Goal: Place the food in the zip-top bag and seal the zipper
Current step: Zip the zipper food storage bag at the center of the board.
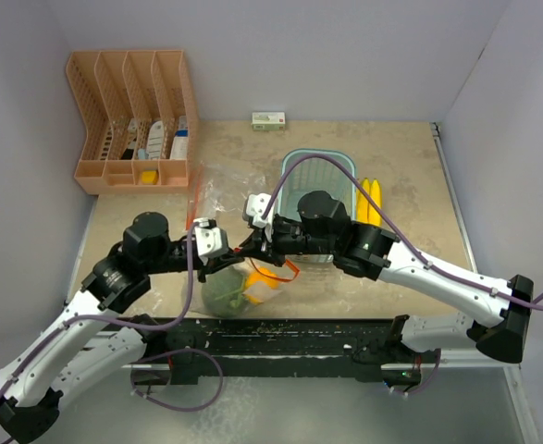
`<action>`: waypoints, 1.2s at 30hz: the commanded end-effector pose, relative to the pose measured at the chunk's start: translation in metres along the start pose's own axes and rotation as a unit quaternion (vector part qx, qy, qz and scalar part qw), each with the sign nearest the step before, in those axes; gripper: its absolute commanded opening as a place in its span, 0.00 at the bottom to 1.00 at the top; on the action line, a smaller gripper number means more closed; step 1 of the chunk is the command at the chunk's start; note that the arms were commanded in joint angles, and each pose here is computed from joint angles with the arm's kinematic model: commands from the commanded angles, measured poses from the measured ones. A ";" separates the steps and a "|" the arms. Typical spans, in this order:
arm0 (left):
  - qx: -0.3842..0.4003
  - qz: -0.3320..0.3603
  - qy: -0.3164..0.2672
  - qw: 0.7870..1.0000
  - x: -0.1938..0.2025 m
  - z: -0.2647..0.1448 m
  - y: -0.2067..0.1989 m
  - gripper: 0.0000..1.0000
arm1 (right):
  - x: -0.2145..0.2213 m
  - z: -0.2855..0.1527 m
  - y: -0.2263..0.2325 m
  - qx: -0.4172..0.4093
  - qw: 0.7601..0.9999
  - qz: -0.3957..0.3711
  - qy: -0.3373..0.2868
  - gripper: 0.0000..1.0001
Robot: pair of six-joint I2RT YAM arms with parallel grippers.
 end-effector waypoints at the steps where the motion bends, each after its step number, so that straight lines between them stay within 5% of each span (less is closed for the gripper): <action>1: -0.031 0.044 -0.043 0.998 -0.024 -0.012 0.003 0.00 | 0.014 -0.006 -0.001 0.010 1.000 0.006 0.024 0.04; 25: -0.068 0.061 -0.081 0.992 -0.037 -0.025 0.003 0.00 | 0.031 -0.009 -0.001 -0.009 0.999 0.017 0.048 0.07; 36: -0.212 0.066 -0.141 0.965 -0.062 -0.056 0.024 0.00 | 0.048 -0.010 -0.003 0.007 0.997 0.033 0.072 0.07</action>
Point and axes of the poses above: each gripper's point midway between its finger pads, its own z axis out along the fingers, its own y axis along the line the jaws close on, x = y × z, the point moved 5 cm from there along -z, back along the fingers, and after that the axes turned 7 degrees about -z, right-handed, at the moved point
